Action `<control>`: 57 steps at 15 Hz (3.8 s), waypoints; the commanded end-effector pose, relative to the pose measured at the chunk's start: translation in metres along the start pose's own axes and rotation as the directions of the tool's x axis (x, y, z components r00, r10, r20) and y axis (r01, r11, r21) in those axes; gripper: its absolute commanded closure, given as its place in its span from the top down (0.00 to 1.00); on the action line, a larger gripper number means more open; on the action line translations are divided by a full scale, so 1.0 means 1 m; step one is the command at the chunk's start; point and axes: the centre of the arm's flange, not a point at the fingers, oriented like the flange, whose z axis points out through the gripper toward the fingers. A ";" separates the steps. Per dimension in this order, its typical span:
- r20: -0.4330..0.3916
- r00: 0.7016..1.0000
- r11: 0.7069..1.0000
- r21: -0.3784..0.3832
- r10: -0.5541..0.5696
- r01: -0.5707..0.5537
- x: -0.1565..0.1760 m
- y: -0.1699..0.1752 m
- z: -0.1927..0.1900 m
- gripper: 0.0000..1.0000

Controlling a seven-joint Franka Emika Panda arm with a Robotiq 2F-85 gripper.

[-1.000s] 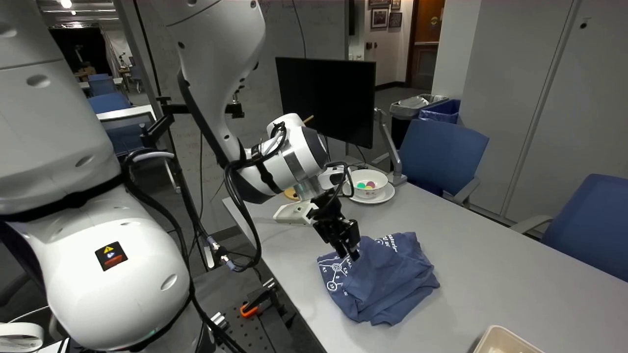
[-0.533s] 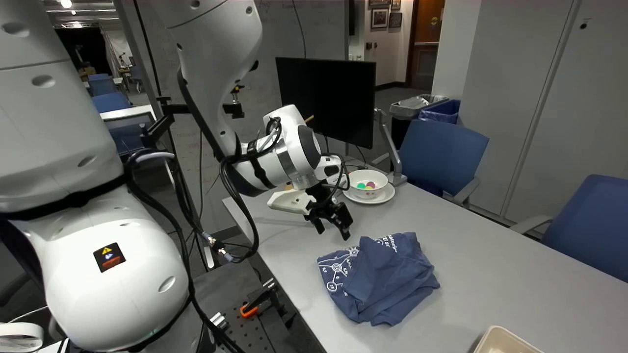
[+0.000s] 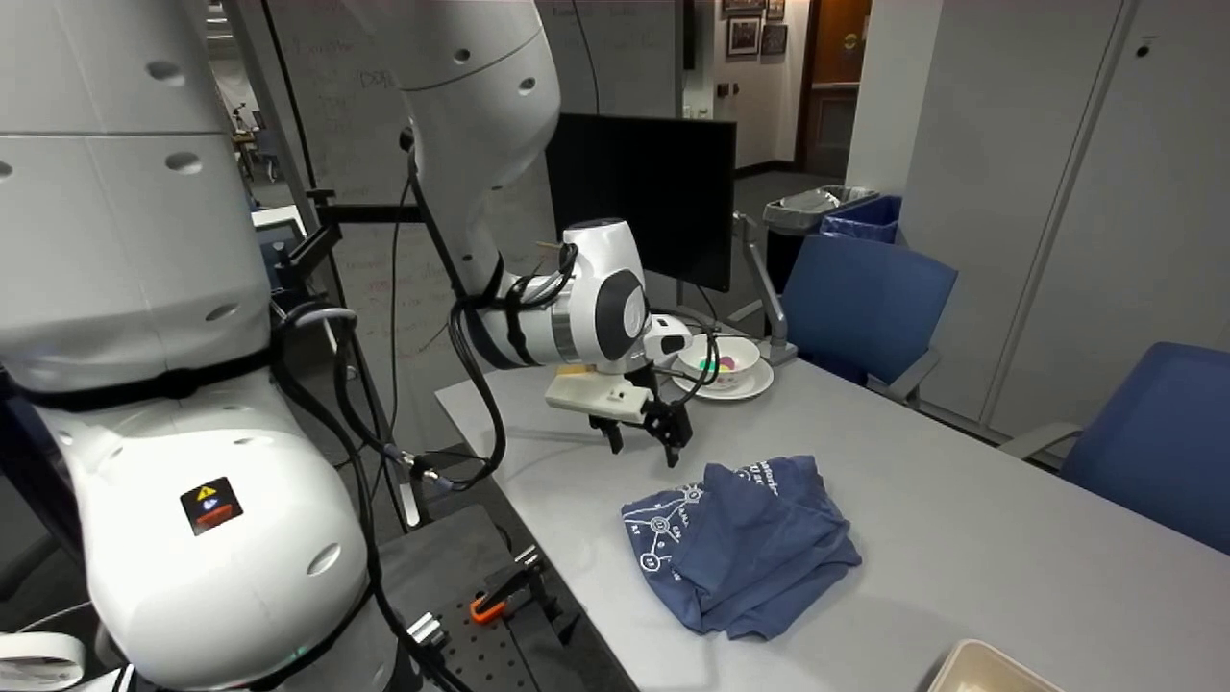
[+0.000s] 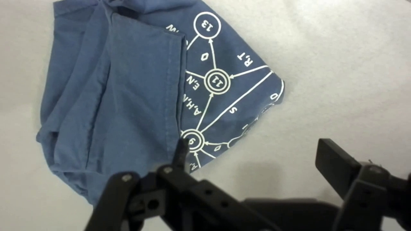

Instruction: Fold the blue cloth in half

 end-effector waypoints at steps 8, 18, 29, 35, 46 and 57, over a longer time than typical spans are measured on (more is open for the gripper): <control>-0.001 1.000 0.998 -0.063 -0.009 0.009 0.013 0.024 0.008 1.00; -0.018 0.999 0.998 -0.049 0.048 -0.049 0.052 0.099 0.037 1.00; 0.037 0.999 0.999 0.029 -0.037 0.035 0.067 0.095 0.087 1.00; 0.044 0.998 0.998 0.032 -0.053 0.052 0.074 0.097 0.098 0.56; 0.095 0.993 0.995 -0.053 -0.077 0.082 0.077 0.106 0.079 0.02; 0.192 0.981 0.946 -0.312 -0.032 0.092 0.064 0.163 0.026 0.46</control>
